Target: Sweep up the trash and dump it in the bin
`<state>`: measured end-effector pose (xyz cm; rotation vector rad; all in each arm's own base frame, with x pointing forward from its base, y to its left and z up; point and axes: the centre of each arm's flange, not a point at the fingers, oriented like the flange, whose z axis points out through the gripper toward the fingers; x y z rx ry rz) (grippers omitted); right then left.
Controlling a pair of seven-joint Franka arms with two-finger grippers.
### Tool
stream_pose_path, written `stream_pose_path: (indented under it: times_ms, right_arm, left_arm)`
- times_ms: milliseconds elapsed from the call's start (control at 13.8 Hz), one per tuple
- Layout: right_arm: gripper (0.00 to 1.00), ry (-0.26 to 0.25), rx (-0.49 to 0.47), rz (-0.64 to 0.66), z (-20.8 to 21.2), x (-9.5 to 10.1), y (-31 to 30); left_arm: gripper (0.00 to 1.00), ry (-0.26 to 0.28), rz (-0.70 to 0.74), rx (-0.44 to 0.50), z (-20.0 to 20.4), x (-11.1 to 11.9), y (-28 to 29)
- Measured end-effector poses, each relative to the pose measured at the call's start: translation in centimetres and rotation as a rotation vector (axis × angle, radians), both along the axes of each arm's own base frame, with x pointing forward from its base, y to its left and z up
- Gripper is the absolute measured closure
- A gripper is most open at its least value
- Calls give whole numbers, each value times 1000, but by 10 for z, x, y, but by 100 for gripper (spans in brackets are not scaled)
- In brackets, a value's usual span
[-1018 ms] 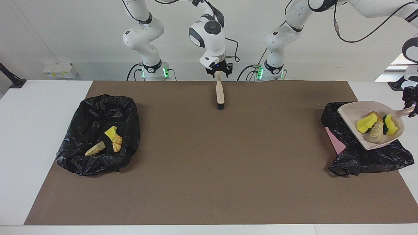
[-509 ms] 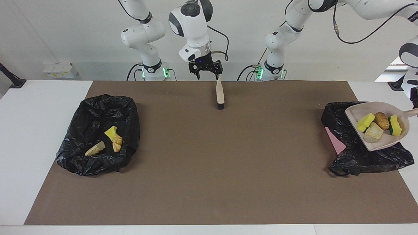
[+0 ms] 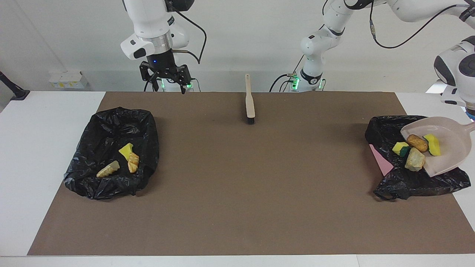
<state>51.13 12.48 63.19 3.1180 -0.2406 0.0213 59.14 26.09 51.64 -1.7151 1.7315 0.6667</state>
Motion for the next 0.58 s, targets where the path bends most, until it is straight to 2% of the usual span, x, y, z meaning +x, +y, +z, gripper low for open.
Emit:
stream_pose_path:
  times_ms: [291, 436, 582]
  right_arm:
    - [0, 3, 2, -44, 9, 27, -26]
    - [0, -2, 3, -53, 12, 29, -32]
    - [0, -9, 5, -51, 16, 29, -30]
  left_arm:
    - [69, -20, -6, 56, 26, -8, 1]
    - [69, -10, -28, 125, 37, -10, 0]
    - [69, -10, -35, 149, 43, -12, 0]
